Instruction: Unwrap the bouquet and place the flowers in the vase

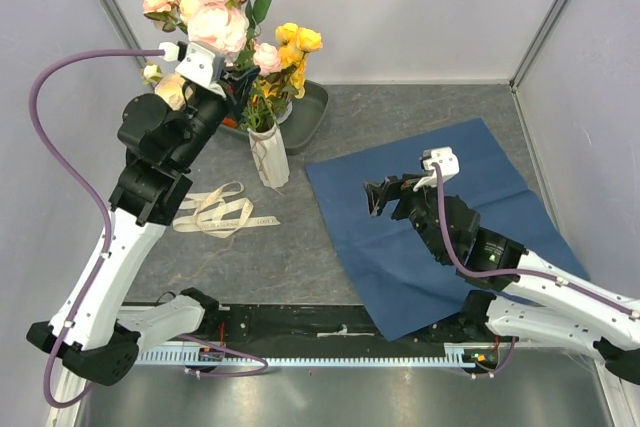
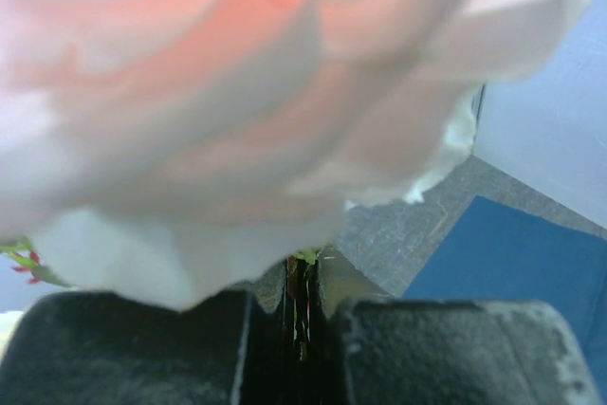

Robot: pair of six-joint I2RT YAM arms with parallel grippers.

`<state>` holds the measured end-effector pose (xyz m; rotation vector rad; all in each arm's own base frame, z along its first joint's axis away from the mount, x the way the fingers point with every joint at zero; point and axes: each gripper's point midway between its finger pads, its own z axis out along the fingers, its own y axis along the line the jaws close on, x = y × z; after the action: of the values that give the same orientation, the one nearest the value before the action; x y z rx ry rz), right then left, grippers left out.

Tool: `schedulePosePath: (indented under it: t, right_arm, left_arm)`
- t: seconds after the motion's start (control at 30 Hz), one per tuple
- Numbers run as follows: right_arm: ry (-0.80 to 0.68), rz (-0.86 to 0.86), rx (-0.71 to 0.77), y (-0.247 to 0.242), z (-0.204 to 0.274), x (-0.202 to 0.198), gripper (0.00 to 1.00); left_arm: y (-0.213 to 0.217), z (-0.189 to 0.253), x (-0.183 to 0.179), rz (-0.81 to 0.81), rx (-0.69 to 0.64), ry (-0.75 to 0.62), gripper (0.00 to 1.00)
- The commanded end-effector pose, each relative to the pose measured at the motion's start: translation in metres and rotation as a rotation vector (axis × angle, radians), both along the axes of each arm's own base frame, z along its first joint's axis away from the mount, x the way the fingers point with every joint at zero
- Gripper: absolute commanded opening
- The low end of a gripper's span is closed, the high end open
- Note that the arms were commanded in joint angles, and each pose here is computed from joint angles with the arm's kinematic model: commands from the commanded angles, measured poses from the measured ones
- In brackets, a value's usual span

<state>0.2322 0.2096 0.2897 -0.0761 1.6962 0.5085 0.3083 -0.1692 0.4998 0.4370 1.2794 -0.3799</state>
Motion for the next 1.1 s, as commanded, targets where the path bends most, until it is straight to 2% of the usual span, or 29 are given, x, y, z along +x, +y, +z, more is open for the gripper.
schedulePosePath:
  t: [0.0,0.43,1.07]
  right_arm:
    - [-0.003,-0.03,0.019,-0.009,0.003,-0.001,0.98]
    - [-0.003,-0.039,0.025,-0.015,0.004,-0.003,0.98]
    - [0.013,-0.039,-0.005,-0.009,-0.003,0.001,0.98]
  left_arm:
    - [0.011,0.044,-0.006,0.04,0.016,-0.129,0.02]
    - [0.023,0.037,-0.003,0.107,0.069,-0.129,0.02]
    - [0.011,-0.033,0.019,0.098,0.075,-0.007,0.02]
